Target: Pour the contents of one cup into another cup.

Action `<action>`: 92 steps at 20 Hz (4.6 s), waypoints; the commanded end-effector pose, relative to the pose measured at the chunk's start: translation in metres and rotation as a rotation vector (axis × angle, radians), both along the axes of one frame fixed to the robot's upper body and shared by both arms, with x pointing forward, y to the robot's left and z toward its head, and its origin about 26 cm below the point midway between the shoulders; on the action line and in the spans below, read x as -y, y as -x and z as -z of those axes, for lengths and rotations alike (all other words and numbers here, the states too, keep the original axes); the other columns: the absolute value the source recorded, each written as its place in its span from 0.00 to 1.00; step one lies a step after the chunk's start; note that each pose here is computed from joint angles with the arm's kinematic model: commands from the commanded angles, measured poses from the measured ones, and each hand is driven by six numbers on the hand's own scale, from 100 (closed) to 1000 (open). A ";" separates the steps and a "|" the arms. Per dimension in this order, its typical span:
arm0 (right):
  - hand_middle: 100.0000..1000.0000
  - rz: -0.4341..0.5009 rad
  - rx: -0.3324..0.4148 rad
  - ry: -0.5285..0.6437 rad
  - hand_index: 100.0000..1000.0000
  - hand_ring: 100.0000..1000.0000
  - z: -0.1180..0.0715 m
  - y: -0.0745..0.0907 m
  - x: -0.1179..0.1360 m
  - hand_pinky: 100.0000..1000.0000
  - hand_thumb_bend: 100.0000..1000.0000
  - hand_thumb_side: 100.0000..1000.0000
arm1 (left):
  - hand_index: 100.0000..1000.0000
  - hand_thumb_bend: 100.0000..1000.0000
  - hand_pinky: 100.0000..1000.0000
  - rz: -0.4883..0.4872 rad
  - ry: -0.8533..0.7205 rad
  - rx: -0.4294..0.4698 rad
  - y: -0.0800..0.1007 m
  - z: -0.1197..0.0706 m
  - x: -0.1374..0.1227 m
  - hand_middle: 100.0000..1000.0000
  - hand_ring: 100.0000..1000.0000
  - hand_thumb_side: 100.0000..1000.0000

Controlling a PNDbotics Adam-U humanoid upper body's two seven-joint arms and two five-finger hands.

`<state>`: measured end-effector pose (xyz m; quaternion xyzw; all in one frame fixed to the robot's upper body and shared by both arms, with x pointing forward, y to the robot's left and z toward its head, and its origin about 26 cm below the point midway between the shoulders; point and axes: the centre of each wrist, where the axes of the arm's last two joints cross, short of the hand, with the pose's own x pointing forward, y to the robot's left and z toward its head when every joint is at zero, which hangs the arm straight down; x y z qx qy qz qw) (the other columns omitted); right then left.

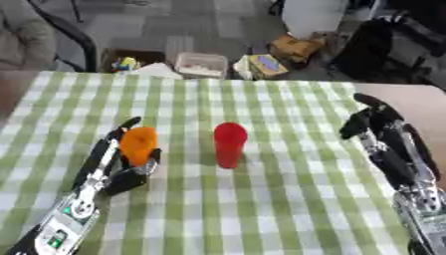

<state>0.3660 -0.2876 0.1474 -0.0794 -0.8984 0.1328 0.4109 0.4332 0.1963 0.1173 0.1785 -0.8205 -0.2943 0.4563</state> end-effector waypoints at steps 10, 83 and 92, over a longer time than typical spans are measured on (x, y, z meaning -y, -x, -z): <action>0.43 0.009 -0.030 0.031 0.86 0.47 0.002 -0.009 0.006 0.44 0.31 0.49 | 0.92 0.00 0.10 0.093 0.136 0.132 0.037 -0.052 0.001 0.34 0.70 0.41; 0.45 -0.049 -0.045 0.534 0.90 0.48 0.046 -0.096 -0.050 0.46 0.59 0.28 | 0.91 0.00 0.11 0.544 0.147 0.130 0.124 -0.115 0.065 0.34 0.71 0.39; 0.30 -0.061 -0.046 0.526 0.82 0.38 0.048 -0.096 -0.057 0.40 0.39 0.20 | 0.92 0.00 0.11 0.547 0.146 0.125 0.124 -0.115 0.065 0.34 0.71 0.39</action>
